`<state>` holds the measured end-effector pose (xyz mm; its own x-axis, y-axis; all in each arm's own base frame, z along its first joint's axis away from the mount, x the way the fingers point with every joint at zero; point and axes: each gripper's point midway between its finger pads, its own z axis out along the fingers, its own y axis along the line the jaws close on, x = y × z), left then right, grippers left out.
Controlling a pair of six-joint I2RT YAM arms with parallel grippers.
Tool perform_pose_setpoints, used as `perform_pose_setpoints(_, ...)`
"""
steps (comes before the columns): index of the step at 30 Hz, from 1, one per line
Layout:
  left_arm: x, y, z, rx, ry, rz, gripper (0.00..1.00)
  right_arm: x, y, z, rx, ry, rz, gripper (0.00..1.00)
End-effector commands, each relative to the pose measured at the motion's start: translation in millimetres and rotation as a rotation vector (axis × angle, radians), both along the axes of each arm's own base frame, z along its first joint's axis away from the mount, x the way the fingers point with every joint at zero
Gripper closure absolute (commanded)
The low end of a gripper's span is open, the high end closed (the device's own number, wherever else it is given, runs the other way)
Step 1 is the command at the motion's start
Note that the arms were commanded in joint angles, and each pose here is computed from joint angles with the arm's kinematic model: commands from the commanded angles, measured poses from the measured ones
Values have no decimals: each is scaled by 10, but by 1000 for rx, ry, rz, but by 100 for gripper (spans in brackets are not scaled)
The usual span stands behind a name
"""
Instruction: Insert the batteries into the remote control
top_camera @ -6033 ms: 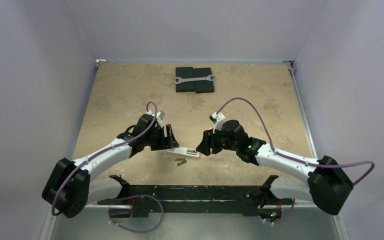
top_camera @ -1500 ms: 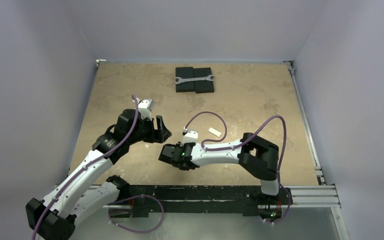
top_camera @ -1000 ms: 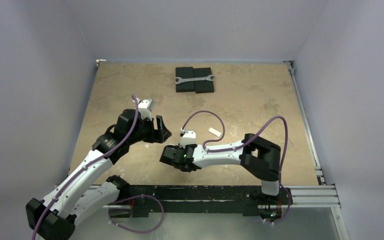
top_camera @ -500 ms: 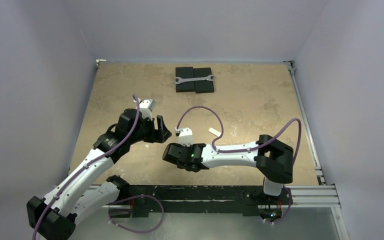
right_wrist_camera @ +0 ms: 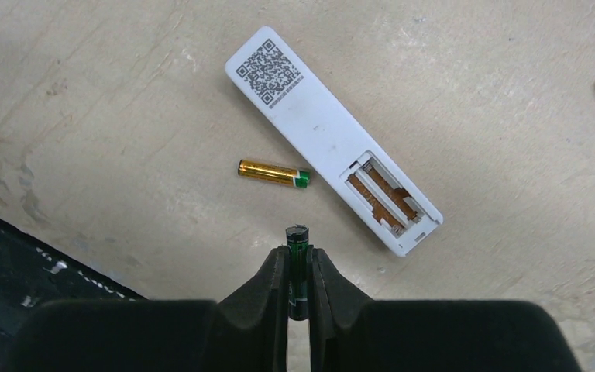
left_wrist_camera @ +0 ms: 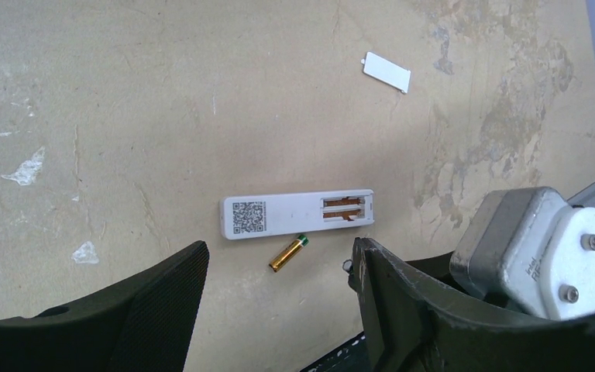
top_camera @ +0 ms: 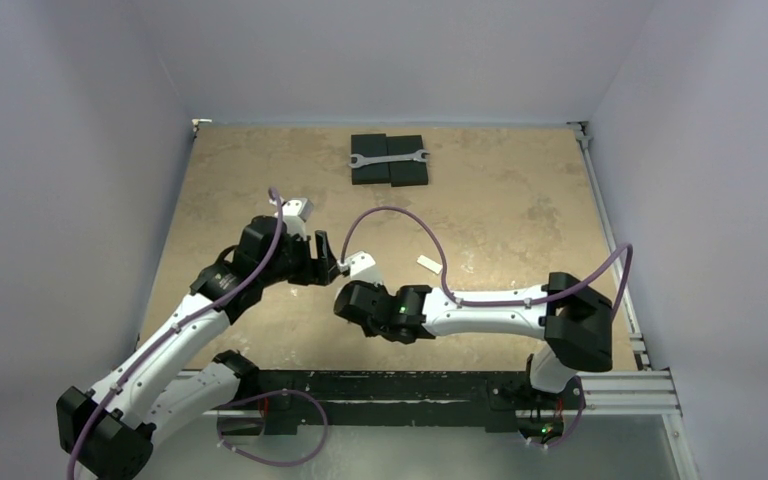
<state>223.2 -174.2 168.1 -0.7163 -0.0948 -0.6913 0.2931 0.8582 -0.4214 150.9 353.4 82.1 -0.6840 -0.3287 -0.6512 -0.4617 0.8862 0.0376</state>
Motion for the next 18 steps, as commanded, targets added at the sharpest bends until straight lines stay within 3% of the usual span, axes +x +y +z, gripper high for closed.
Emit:
perform_pose_setpoints(1,73,23,34,0,-28,11,32,9,-9,127,-37,-64,147,100)
perform_pose_setpoints(18,91,40,45,-3,-32,15,31,304,-246,256,-142,-178,452,100)
